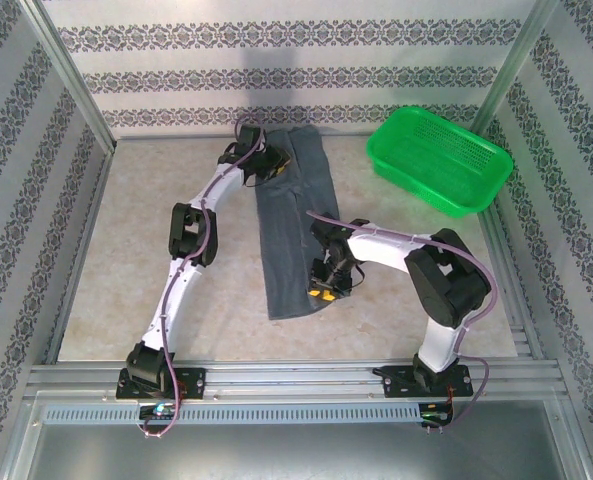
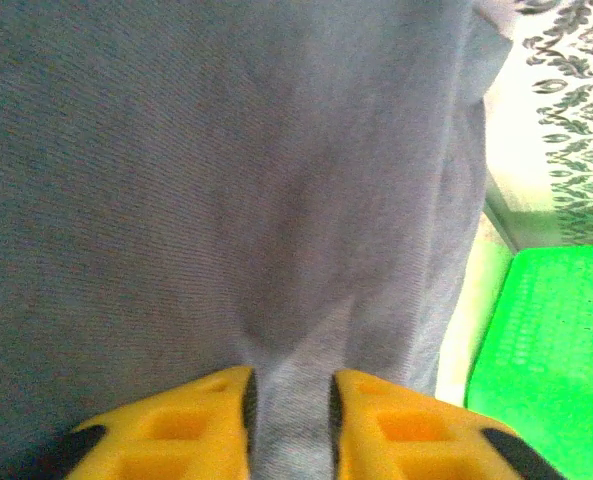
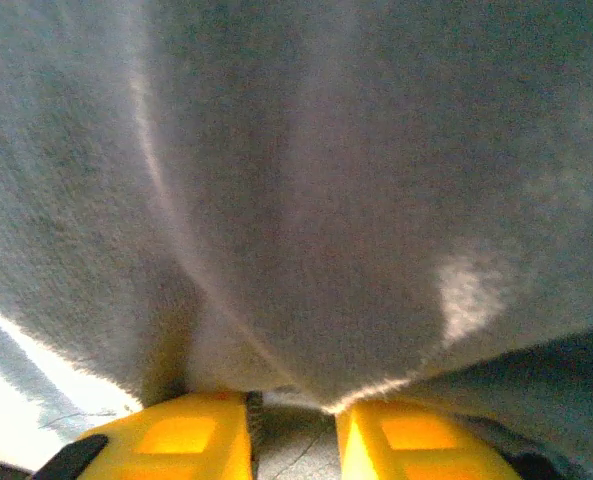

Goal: Fold and stack the t-shirts

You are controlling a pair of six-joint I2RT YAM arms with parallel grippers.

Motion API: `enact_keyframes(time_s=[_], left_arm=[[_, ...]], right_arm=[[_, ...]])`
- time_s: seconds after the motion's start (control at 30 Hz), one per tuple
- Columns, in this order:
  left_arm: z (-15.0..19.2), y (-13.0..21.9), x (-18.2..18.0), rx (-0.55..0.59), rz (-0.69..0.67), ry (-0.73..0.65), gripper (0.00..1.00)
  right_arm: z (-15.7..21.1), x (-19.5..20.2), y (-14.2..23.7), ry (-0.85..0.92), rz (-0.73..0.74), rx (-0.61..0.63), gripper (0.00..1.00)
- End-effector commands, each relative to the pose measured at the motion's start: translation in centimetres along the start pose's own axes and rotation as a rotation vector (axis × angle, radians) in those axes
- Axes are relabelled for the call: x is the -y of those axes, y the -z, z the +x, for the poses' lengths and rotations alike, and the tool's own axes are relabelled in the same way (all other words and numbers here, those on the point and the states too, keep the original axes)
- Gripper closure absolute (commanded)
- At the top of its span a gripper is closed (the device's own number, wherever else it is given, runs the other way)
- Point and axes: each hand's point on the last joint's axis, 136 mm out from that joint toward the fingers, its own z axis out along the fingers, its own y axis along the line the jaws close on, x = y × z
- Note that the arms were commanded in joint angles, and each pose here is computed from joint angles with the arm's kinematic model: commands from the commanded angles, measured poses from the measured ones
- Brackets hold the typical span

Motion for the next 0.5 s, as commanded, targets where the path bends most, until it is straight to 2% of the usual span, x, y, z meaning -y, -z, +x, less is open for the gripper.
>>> enact_keyframes(time_s=[0.0, 0.13, 0.23, 0.33, 0.47], left_arm=[[1.1, 0.9, -0.2, -0.036, -0.064, -0.025, 0.65], [0.1, 6.6, 1.8, 0.047, -0.167, -0.117, 0.59], [1.3, 10.7, 1.3, 0.084, -0.209, -0.111, 0.55], [4.9, 13.7, -0.6, 0.028, -0.232, -0.069, 0.55], [11.8, 17.2, -5.3, -0.116, -0.281, 0.019, 0.54]], right_arm=[[-0.3, -0.1, 0.7, -0.016, -0.005, 0.014, 0.67], [-1.3, 2.0, 4.7, -0.013, -0.005, 0.124, 0.59], [-1.9, 4.4, 7.0, -0.016, 0.001, 0.180, 0.55], [-1.9, 7.2, 7.1, -0.010, 0.052, 0.170, 0.53], [-1.8, 8.6, 5.7, 0.034, 0.092, 0.110, 0.49]])
